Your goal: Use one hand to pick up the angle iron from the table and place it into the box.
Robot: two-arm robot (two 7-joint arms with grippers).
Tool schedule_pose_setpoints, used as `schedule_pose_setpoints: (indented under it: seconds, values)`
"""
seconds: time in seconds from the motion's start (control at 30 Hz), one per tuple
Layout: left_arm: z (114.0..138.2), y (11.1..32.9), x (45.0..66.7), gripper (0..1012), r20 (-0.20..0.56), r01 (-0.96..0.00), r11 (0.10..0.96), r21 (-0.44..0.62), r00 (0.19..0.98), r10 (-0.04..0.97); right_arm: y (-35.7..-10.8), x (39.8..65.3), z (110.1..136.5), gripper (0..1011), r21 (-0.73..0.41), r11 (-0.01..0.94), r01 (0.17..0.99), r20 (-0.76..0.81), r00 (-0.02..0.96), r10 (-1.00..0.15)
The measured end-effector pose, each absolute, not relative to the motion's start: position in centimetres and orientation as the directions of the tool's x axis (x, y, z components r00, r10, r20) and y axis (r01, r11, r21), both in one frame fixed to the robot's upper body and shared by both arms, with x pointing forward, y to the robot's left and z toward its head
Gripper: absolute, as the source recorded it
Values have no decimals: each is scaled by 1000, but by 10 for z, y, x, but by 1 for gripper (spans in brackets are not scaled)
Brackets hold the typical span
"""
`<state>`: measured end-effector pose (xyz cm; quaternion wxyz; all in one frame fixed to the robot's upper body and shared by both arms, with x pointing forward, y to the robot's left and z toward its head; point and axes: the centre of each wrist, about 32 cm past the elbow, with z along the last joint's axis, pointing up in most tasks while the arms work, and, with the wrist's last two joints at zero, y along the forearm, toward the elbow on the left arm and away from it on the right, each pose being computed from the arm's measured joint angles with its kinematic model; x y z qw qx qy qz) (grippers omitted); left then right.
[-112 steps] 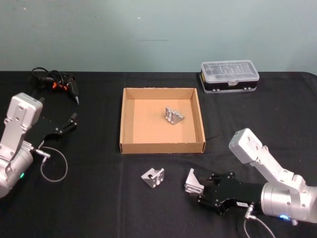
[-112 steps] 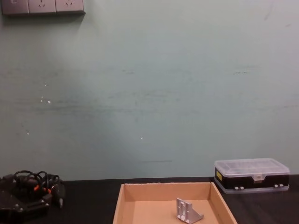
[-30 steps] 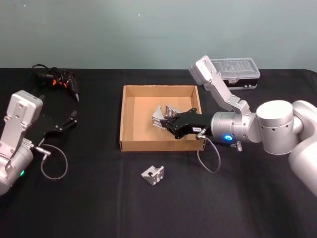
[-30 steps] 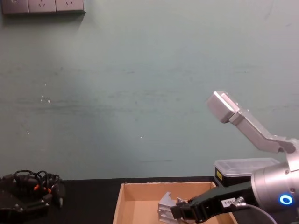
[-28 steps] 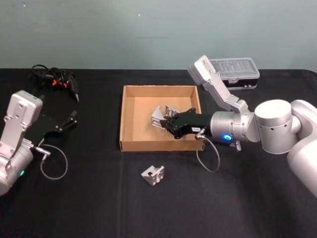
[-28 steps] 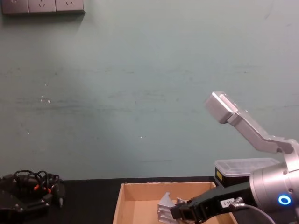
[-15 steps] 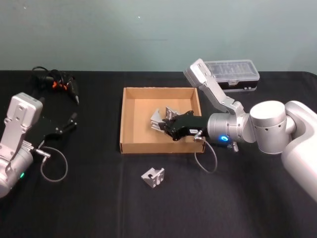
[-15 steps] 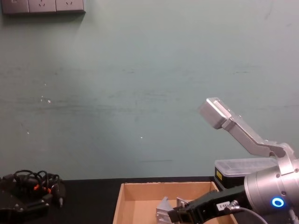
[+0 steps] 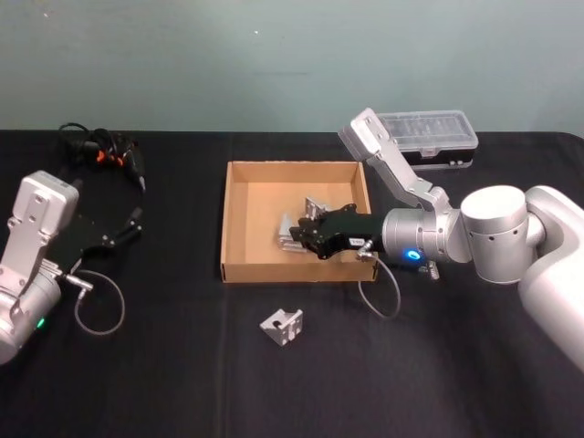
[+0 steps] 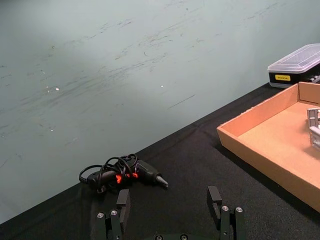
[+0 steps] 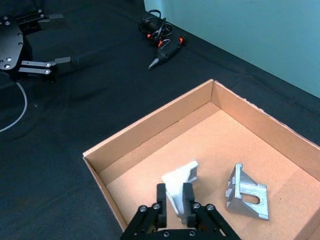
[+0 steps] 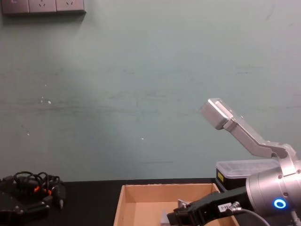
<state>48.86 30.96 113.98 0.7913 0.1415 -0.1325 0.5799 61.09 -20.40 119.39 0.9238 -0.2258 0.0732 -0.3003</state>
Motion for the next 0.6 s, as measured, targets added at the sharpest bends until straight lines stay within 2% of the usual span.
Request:
schedule_pose_setpoints:
  seconds: [0.17,0.3,0.43,0.5,0.53,0.6]
  values:
    - [1140,310,489,1011,374,-955,287,70,292,880,-204,611,1194,341,-461,717,523,1,809,-588]
    - [1140,310,489,1011,374,-955,287,70,292,880,-204,611,1194,438,-461,717,523,1,808,-589]
    - [1140,310,489,1011,374,-955,287,70,292,880,-204,610,1194,603,-461,717,523,1,808,-589]
    - [1140,310,489,1011,374,-955,287,70,292,880,-204,610,1194,643,-461,717,523,1,808,-589]
    - [1140,310,489,1011,374,-955,287,70,292,880,-204,610,1194,702,-461,716,523,1,808,-589]
    - [1140,310,489,1011,374,-955,287,70,292,880,-204,610,1194,741,-462,716,523,1,808,-590]
